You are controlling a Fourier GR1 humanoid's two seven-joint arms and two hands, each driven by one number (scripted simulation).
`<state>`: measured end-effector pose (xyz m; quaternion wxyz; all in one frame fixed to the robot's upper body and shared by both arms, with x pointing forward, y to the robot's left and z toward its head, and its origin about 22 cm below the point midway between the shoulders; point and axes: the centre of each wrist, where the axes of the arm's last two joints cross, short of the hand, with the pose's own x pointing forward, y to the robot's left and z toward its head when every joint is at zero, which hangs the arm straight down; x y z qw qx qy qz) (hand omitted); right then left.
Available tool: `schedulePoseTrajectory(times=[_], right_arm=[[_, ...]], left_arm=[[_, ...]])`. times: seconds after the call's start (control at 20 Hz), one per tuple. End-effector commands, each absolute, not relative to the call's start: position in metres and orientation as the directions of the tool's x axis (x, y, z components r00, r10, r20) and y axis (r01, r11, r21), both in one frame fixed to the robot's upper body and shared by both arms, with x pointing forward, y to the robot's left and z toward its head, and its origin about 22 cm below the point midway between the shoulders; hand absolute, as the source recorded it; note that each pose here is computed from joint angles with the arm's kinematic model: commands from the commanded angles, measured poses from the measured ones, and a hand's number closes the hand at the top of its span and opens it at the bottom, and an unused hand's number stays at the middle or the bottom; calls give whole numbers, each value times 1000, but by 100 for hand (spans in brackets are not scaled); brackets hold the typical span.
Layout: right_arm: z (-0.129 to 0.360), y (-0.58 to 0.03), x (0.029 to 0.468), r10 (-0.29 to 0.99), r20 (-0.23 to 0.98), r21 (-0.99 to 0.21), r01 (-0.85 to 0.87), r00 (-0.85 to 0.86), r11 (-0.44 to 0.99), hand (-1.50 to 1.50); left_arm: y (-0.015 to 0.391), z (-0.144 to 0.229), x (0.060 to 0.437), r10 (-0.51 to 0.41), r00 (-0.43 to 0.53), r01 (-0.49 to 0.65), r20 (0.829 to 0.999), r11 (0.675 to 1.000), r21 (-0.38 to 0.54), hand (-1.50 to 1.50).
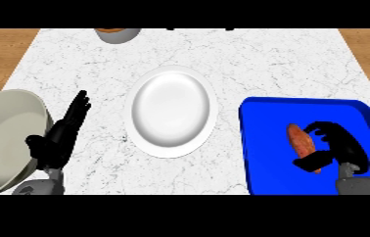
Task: Pick the sweet potato from the tray and place it in the plate
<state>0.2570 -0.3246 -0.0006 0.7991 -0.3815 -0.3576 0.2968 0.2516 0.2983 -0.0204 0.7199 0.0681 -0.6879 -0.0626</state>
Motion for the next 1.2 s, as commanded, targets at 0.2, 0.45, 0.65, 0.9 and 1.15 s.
schedulePoseTrajectory(times=[0.2,0.45,0.65,0.9,1.15], right_arm=[[-18,-320,251,862,358,-839,-282,359,466,150],[-7,-313,251,939,324,-897,-278,117,345,150],[16,-315,239,950,309,-947,-80,44,311,150],[53,-302,199,939,340,-940,-45,-46,338,150],[98,-282,198,928,356,-929,64,-108,364,150]], left_arm=[[312,-28,251,-195,58,-7,979,981,196,0],[293,-19,264,-189,36,-4,981,982,189,0],[305,-22,259,-179,53,0,982,984,180,0],[298,-25,235,-199,39,-28,979,979,200,0],[308,-25,255,-186,55,-19,981,982,187,0]])
